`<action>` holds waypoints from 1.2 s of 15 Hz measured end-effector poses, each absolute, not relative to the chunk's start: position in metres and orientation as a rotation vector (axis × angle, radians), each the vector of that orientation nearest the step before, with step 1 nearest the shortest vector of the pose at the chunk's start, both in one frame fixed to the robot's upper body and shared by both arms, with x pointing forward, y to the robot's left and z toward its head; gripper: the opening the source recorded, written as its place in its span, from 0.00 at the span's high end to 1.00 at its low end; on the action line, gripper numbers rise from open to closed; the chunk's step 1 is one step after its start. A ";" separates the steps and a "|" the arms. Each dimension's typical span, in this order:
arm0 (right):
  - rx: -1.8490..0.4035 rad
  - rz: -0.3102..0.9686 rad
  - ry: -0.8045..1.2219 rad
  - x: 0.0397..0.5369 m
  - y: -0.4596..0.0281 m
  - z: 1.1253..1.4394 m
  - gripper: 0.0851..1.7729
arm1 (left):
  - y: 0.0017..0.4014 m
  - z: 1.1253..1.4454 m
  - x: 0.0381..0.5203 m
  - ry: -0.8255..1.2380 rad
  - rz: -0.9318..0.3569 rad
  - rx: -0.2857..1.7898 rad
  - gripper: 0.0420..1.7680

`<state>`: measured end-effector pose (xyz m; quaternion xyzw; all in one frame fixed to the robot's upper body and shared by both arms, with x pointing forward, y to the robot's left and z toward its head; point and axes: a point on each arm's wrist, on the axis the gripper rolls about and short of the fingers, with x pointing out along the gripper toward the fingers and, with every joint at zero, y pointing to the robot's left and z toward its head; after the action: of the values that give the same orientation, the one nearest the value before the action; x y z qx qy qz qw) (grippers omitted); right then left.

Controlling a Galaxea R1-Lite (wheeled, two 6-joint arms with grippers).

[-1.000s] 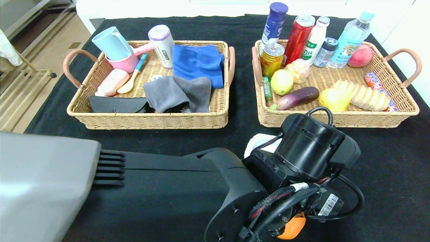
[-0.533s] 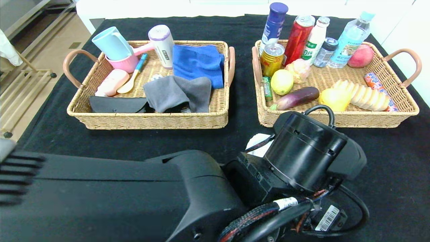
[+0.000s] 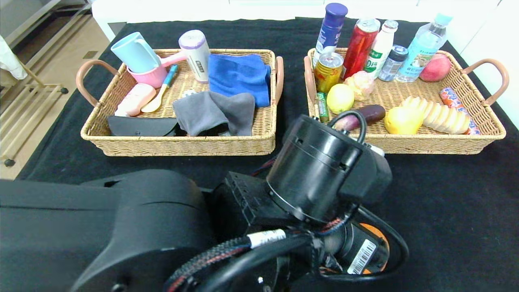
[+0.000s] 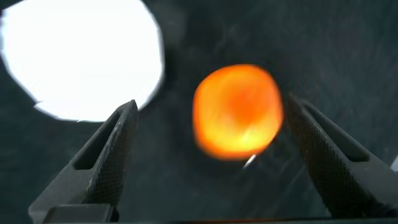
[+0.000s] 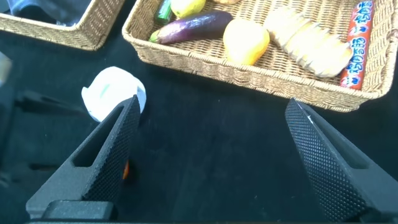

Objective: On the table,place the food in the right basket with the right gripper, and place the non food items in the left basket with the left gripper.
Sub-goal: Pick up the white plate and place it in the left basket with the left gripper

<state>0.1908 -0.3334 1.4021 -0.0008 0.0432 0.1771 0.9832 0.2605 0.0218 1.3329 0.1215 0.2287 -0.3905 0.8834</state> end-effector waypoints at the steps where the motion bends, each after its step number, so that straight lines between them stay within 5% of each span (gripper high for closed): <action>1: -0.002 0.357 0.090 0.191 -0.333 1.402 0.04 | 0.027 1.338 0.261 0.465 -0.800 0.246 0.04; 18: -0.001 0.376 0.109 0.193 -0.332 1.397 0.04 | 0.084 1.361 0.313 0.418 -0.576 0.153 0.03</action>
<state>0.1934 -0.3316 1.3965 -0.0006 0.0542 0.1870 0.9809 0.3130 0.0839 1.3606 0.0747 0.2043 -0.2818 0.9345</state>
